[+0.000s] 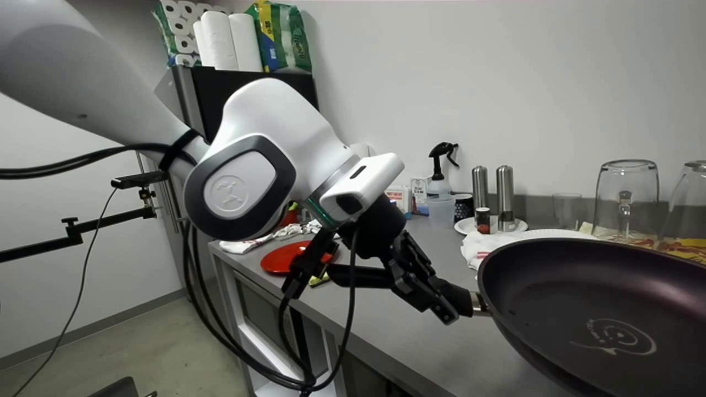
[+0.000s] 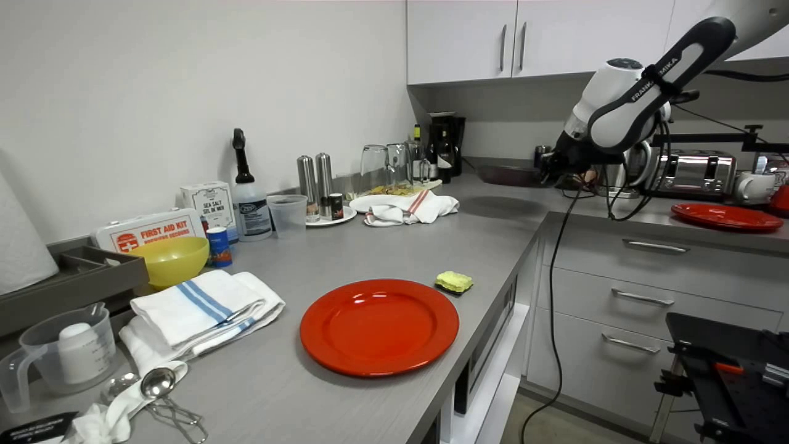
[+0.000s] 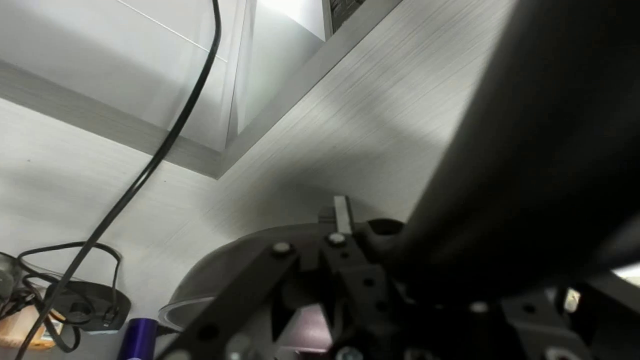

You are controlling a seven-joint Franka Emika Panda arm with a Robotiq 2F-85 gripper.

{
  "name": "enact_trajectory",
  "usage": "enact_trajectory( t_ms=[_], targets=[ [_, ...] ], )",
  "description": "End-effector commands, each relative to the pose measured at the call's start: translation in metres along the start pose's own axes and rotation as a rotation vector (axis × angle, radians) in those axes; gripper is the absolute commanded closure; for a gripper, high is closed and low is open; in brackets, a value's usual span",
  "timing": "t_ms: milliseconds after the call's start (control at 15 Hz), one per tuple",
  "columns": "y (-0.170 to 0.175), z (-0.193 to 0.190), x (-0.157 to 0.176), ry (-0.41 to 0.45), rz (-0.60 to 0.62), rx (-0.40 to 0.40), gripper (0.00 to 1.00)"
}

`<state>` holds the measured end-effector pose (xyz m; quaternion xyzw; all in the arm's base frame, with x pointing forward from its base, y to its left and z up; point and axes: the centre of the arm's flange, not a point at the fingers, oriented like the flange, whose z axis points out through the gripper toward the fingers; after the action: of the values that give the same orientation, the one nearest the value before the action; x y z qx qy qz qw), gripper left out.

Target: Move the pan to the right and the left twice, then move it to the right on the counter

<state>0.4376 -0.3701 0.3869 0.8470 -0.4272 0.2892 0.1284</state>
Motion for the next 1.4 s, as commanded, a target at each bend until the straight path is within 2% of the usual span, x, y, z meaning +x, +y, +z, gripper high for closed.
enact_trajectory(
  t_ms=[0,333,600,1000,1333],
  targets=[
    [-0.019,-0.016,0.001,0.135,-0.015,0.008,0.84],
    [-0.017,-0.002,-0.008,0.143,-0.055,-0.038,0.84],
    [-0.014,0.008,-0.015,0.127,-0.040,-0.072,0.84],
    [-0.035,0.019,-0.032,0.056,0.034,-0.035,0.84],
    [-0.057,0.035,-0.048,0.017,0.002,-0.006,0.84]
  ],
)
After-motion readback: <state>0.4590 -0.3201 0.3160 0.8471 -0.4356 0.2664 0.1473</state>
